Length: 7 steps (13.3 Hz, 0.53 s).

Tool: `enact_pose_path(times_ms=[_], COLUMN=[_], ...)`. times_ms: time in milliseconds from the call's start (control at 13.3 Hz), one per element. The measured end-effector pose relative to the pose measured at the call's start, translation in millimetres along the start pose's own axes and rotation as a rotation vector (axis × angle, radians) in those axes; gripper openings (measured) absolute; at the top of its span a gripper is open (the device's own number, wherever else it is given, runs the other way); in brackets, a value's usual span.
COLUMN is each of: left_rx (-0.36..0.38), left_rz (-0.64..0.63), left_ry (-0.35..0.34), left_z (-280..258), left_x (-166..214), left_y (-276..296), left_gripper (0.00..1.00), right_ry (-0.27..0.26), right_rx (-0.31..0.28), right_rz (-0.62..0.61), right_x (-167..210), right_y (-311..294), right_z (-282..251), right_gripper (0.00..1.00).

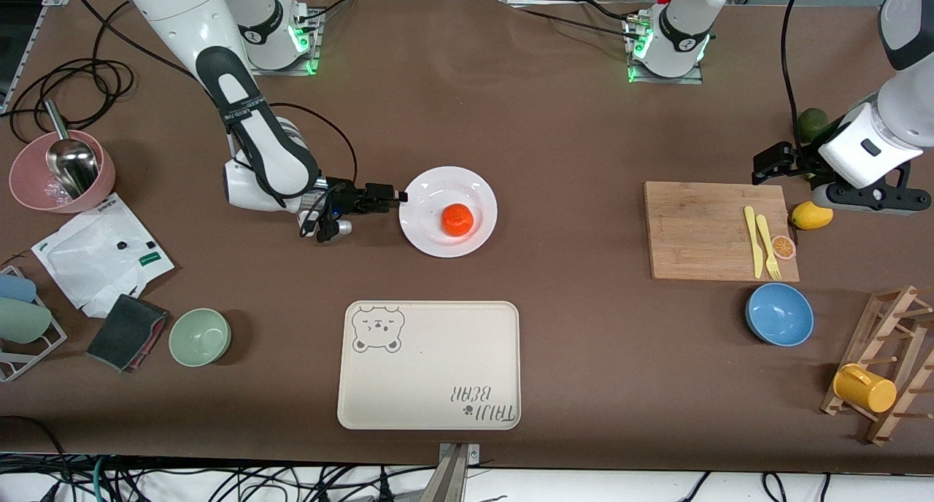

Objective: Place orange and plate with both arms
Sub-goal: 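Raise the left gripper away while the right gripper approaches the plate rim, then close the right gripper on the white plate rim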

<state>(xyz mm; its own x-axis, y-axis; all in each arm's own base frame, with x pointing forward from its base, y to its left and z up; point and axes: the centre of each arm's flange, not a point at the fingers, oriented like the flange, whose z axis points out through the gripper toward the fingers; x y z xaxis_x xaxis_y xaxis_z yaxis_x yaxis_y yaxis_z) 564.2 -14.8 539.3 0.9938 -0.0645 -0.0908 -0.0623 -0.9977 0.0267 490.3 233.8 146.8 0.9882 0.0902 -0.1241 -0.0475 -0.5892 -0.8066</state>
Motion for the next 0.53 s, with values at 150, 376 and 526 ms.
enact_pose_path(times_ms=[150, 376, 526], left_rx=[0.0, 0.0, 0.0], left_rz=[-0.001, -0.001, -0.001], left_ry=[0.0, 0.0, 0.0], left_z=[0.0, 0.0, 0.3], left_x=[0.0, 0.0, 0.1], left_y=[-0.8, -0.8, -0.8], left_gripper=[1.0, 1.0, 1.0], right_ry=[-0.004, -0.008, -0.009], right_rx=[0.006, 0.011, 0.015], right_rz=[-0.004, -0.006, -0.01], right_x=[3.6, 8.4, 10.8], right_y=[1.7, 3.7, 2.6], right_z=[4.0, 10.5, 13.6], right_gripper=[1.0, 1.0, 0.99])
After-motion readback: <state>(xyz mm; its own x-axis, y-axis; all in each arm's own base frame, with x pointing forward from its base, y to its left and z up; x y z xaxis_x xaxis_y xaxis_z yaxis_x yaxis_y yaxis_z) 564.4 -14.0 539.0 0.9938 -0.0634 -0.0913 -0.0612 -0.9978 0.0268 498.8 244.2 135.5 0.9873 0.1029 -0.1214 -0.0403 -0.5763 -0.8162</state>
